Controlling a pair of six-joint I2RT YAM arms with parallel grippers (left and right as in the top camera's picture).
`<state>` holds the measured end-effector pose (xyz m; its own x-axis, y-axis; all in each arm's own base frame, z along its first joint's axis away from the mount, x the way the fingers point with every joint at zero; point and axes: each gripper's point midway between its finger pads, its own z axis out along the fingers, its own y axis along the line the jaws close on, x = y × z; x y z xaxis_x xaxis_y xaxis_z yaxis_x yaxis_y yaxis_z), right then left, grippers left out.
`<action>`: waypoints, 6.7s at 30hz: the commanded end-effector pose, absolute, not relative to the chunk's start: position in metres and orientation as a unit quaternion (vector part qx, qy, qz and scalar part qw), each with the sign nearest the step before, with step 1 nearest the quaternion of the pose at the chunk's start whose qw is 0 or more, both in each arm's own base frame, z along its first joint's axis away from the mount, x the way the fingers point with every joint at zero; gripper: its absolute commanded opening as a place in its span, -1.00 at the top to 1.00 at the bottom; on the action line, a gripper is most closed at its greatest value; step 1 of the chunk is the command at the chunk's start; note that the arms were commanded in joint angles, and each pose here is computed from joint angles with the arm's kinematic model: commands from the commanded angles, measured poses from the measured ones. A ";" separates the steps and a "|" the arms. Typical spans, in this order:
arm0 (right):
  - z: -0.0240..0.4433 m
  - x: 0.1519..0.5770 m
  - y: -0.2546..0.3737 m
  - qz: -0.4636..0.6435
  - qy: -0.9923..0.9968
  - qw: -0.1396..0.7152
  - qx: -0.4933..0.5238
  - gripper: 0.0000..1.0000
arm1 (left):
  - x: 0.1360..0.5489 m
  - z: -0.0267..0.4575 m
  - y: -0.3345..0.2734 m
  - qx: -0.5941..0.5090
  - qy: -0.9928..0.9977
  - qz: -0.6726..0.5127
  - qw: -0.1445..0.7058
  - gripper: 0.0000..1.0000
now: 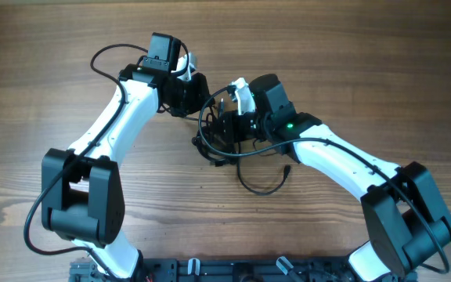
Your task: Untangle cables
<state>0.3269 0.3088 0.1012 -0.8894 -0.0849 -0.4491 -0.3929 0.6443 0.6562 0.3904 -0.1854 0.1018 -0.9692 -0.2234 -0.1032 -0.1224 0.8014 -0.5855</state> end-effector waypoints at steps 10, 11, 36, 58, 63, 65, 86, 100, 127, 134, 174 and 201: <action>0.122 0.337 0.296 0.419 0.875 0.207 -0.130 0.92 | 0.389 0.097 -0.185 -0.086 0.947 -0.298 0.081 0.92; 0.123 0.336 0.297 0.424 0.873 0.204 -0.132 0.91 | 0.389 0.097 -0.185 -0.085 0.947 -0.297 0.081 0.92; 0.117 0.356 0.262 0.426 0.889 0.169 -0.009 0.91 | 0.388 0.113 -0.177 0.005 0.929 -0.356 0.098 -0.58; 0.117 0.359 0.258 0.430 0.888 0.162 0.009 0.91 | 0.371 0.052 -0.176 0.176 0.933 -0.305 0.078 0.03; 0.117 0.359 0.258 0.430 0.888 0.163 0.009 0.91 | 0.361 0.047 -0.185 0.217 0.930 -0.288 0.071 -0.04; 0.117 0.359 0.258 0.430 0.888 0.163 0.009 0.91 | 0.361 0.040 -0.182 0.222 0.939 -0.253 0.070 -0.06; 0.127 0.356 0.260 0.467 0.873 0.142 0.009 0.91 | 0.359 0.112 -0.181 0.221 0.876 -0.413 0.116 -0.31; 0.151 0.326 0.279 0.543 0.828 0.105 -0.088 0.83 | 0.345 0.134 -0.197 0.285 0.821 -0.474 0.141 -0.36; 0.157 0.334 0.280 0.552 0.827 0.094 -0.040 0.91 | 0.329 0.132 -0.209 0.326 0.808 -0.473 0.132 -0.40; 0.158 0.335 0.281 0.554 0.827 0.094 -0.037 0.91 | 0.343 0.103 -0.201 0.315 0.864 -0.374 0.119 0.10; 0.137 0.340 0.256 0.510 0.850 0.122 -0.060 0.91 | 0.386 0.077 -0.145 0.045 0.957 -0.272 0.091 -0.42; 0.133 0.337 0.255 0.502 0.853 0.122 -0.072 0.91 | 0.390 0.042 -0.183 -0.093 0.951 -0.292 0.028 0.92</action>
<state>0.3357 0.2544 0.1208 -0.9707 0.0112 -0.2400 -0.2020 0.5026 0.8406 0.3865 -0.1945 0.0542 -0.9861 -0.1661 0.0096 -0.1370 0.7779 -0.6133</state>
